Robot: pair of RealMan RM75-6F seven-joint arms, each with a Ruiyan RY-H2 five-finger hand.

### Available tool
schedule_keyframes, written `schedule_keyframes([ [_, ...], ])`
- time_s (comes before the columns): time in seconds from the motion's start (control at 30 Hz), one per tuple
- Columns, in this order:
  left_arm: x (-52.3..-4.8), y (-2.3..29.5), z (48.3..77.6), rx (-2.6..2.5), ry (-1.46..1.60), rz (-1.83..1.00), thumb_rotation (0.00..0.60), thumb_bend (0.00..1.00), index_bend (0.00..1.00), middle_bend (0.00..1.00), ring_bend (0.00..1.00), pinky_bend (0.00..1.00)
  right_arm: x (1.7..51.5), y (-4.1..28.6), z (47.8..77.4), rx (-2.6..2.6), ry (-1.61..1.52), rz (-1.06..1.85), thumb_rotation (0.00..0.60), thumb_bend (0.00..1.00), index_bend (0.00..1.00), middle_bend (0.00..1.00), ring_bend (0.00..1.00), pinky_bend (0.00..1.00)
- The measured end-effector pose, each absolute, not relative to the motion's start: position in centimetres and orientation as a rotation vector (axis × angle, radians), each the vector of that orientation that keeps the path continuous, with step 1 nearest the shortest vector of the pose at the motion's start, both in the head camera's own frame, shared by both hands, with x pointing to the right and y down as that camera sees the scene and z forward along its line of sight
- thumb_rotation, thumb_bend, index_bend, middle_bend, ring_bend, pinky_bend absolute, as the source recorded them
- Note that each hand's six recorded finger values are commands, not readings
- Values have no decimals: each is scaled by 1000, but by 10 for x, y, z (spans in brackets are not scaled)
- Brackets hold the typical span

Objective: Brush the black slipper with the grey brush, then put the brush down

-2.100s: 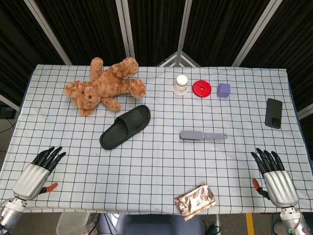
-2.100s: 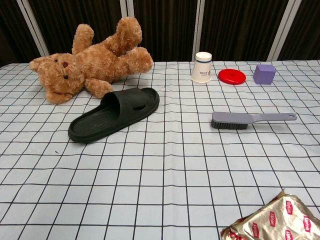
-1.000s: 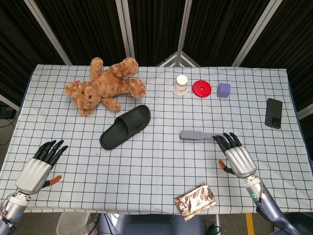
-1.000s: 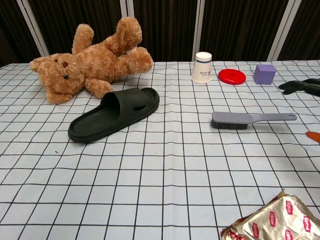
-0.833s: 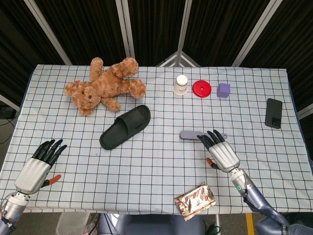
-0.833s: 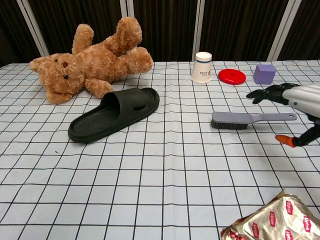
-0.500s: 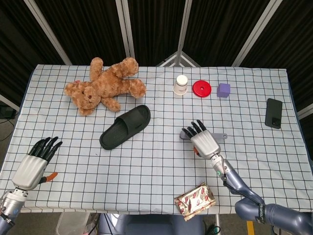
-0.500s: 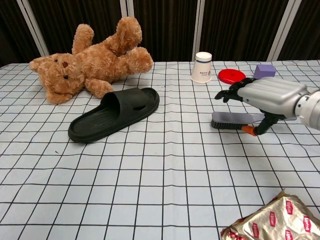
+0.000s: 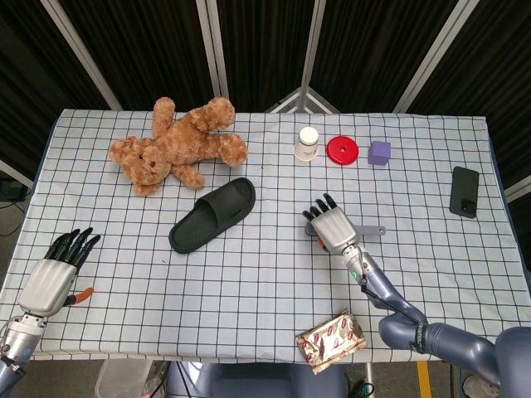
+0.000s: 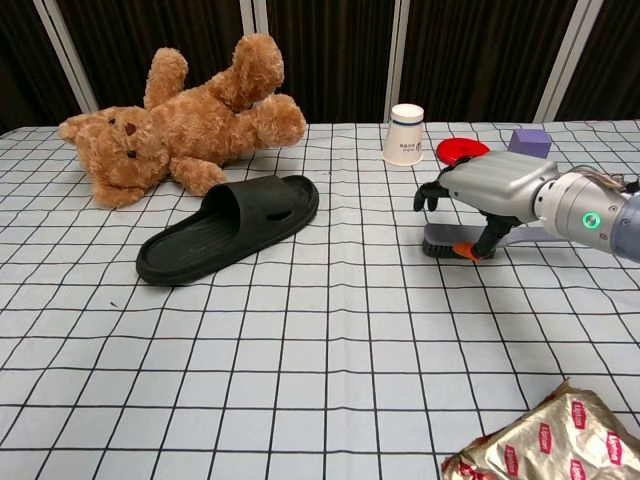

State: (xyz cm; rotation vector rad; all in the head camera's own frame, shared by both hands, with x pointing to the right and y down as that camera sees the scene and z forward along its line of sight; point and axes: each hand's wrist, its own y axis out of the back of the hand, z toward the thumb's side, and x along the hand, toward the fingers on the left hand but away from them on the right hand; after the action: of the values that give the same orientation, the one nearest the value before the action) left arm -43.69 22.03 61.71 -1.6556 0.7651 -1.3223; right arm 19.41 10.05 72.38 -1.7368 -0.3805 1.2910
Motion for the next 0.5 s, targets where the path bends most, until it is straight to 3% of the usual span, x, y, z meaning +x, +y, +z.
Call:
schedule_keyframes([
  [0.5, -439, 219, 618, -1654, 767, -1335, 600, 79, 0, 0, 0, 94, 199, 95, 732, -1729, -397, 1308, 600, 428, 373, 363, 222, 152],
])
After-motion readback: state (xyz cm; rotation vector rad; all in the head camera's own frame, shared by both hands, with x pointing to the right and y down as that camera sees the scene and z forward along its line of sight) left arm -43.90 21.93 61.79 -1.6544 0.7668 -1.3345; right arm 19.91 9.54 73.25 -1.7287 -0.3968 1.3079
